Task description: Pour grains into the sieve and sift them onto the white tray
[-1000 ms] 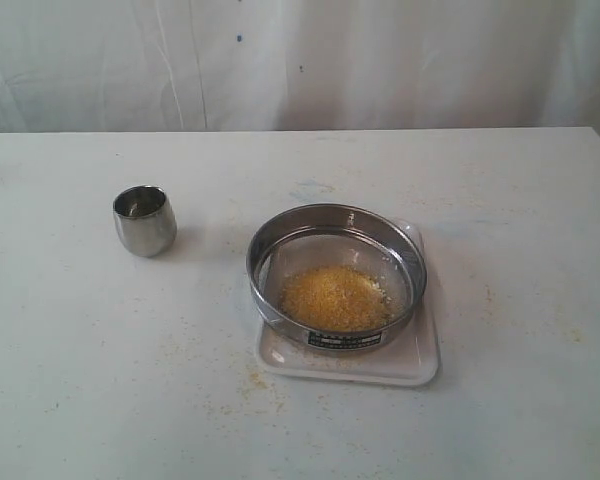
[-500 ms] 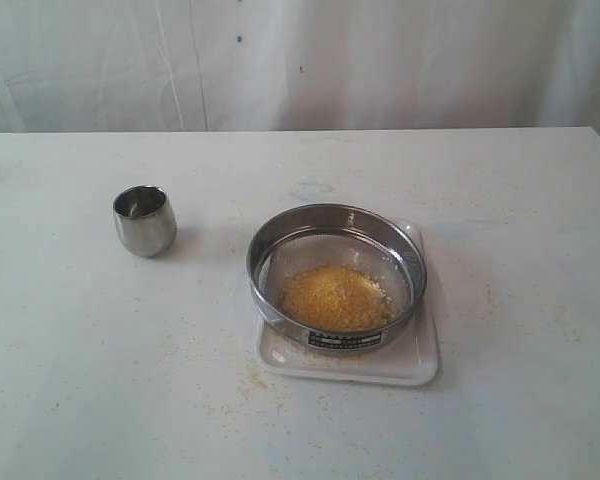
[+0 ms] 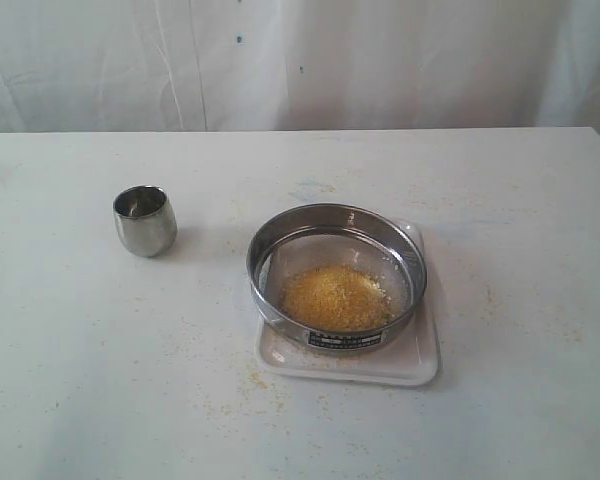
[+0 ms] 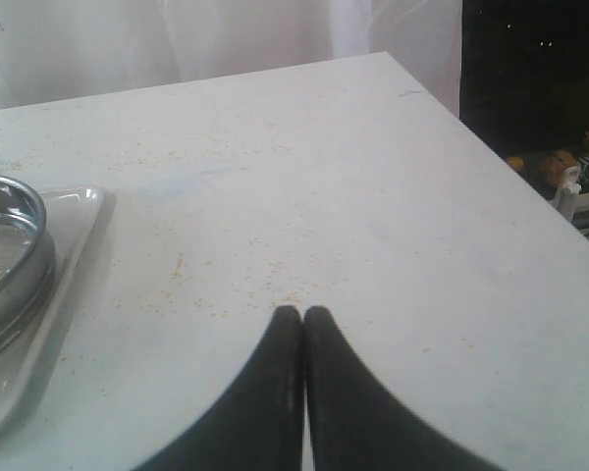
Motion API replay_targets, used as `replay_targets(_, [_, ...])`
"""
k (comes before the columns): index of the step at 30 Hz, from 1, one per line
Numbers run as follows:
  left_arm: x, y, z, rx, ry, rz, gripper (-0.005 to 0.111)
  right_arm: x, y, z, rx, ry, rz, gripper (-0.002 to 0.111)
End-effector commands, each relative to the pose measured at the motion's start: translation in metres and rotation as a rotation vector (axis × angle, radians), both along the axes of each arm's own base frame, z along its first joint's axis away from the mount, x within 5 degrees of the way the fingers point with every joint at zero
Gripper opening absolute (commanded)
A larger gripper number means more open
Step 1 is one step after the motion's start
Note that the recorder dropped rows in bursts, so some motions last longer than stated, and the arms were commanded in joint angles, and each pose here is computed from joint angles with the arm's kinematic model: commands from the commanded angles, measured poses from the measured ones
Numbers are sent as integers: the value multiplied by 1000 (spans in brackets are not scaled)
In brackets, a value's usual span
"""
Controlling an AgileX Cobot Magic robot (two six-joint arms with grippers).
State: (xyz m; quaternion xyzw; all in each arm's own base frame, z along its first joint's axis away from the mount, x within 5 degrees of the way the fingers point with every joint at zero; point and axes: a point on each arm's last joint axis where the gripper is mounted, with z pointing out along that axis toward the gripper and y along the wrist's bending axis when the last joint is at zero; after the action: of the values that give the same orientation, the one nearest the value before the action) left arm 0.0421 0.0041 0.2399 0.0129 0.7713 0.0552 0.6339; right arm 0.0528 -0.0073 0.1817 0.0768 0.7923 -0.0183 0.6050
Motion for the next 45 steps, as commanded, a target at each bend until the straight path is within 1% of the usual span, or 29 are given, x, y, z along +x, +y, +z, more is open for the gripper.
replay_targets(1, [-3, -4, 13, -69, -61, -28, 0, 0, 0, 0, -7, -6, 2, 0])
replay_targets(5, [-3, -4, 17, -67, -99, -28, 0, 0, 0, 0, -7, -6, 2, 0])
replay_targets(12, [-3, -4, 16, -65, -94, -28, 0, 0, 0, 0, -7, -6, 2, 0])
replay_targets(13, [-3, -4, 15, -62, -83, -27, 0, 0, 0, 0, -7, -6, 2, 0])
replay_targets(16, [-5, -4, 4, -68, 43, -26, 0, 0, 0, 0, -7, -6, 2, 0])
replay_targets(18, [-8, -4, -2, -76, 103, -23, 0, 0, 0, 0, -7, -6, 2, 0])
replay_targets(20, [-7, -4, -10, -94, 144, -6, 0, 0, 0, 0, -7, -6, 2, 0])
replay_targets(22, [-3, -3, -14, -157, 98, 26, 0, 0, 0, 0, -7, -6, 2, 0])
replay_targets(25, [3, -2, -29, -257, 86, 61, 0, 0, 0, 0, -7, -6, 2, 0])
replay_targets(27, [7, -1, -37, -288, 39, 67, 0, 0, 0, 0, -7, -6, 2, 0])
replay_targets(30, [14, 0, -54, -277, -47, 61, 0, 0, 0, 0, -7, -6, 2, 0])
replay_targets(32, [15, 1, -53, -222, -84, 52, 0, 0, 0, 0, -7, -6, 2, 0])
replay_targets(34, [12, 1, -64, -125, 52, 50, 0, 0, 0, 0, -7, -6, 2, 0])
replay_targets(37, [10, 1, -71, -65, 141, 38, 0, 0, 0, 0, -7, -6, 2, 0])
replay_targets(39, [9, 1, -74, -65, 169, 38, 0, 0, 0, 0, -7, -6, 2, 0])
replay_targets(45, [9, 1, -74, -65, 169, 38, 0, 0, 0, 0, -7, -6, 2, 0])
